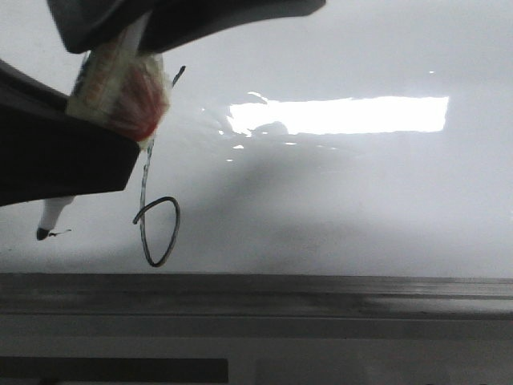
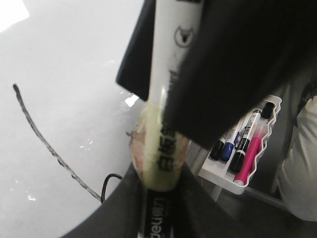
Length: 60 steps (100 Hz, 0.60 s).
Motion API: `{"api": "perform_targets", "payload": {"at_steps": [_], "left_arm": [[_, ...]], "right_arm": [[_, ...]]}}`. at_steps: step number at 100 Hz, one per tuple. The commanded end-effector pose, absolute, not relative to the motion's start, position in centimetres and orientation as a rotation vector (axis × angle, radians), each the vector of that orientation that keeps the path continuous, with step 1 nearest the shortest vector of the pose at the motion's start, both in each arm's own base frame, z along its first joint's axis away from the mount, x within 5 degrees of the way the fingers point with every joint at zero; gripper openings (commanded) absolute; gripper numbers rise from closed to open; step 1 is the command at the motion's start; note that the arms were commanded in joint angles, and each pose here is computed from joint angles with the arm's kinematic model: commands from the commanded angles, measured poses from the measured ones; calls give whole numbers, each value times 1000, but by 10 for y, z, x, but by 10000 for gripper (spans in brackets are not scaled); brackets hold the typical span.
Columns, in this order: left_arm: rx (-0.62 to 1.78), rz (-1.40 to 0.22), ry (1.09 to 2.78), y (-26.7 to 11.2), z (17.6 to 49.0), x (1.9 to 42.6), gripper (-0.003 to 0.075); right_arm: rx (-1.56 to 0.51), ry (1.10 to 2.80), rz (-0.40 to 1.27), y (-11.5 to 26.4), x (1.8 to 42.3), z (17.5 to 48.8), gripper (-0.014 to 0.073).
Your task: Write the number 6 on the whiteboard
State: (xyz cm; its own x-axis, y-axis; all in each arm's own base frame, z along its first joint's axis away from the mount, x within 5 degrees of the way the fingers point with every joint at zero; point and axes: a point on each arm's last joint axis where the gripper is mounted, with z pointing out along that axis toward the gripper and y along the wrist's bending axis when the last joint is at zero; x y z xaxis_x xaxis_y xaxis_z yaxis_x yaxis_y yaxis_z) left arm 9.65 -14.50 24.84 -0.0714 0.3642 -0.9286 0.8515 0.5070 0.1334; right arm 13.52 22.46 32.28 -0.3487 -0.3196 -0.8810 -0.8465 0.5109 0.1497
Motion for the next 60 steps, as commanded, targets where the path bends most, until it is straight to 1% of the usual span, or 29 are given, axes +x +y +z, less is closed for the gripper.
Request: {"api": "perform_targets", "payload": {"at_steps": [1,5,9,15,24,30,38,53,58,60], "left_arm": [[880,-662,1672,-147,263,101,-19],[755,-724,1755,-145,263,104,-19],[631,-768,1832,-141,261,108,-19],[433,-820,1953,-136,255,116,-20],[244,-820,2063,-130,246,129,-19],[188,-805,2112,-128,241,135,-19],[169,-786,2157,-130,237,142,-19],[147,-772,2121,-135,241,151,-16],[145,-776,2112,-135,244,152,6],[145,-776,2110,-135,244,152,36]], "right_arm": [[-896,1792,789,221,139,344,568],[-892,1791,787,220,139,345,619],[-889,1796,783,219,140,345,616],[-891,1808,781,218,141,344,577],[-878,1825,799,218,140,343,501],[-877,1826,800,218,140,343,460],[-886,1836,800,218,140,342,431],[-892,1843,800,218,139,342,415],[-895,1846,800,218,139,341,415],[-897,1848,799,218,139,341,415]]}}
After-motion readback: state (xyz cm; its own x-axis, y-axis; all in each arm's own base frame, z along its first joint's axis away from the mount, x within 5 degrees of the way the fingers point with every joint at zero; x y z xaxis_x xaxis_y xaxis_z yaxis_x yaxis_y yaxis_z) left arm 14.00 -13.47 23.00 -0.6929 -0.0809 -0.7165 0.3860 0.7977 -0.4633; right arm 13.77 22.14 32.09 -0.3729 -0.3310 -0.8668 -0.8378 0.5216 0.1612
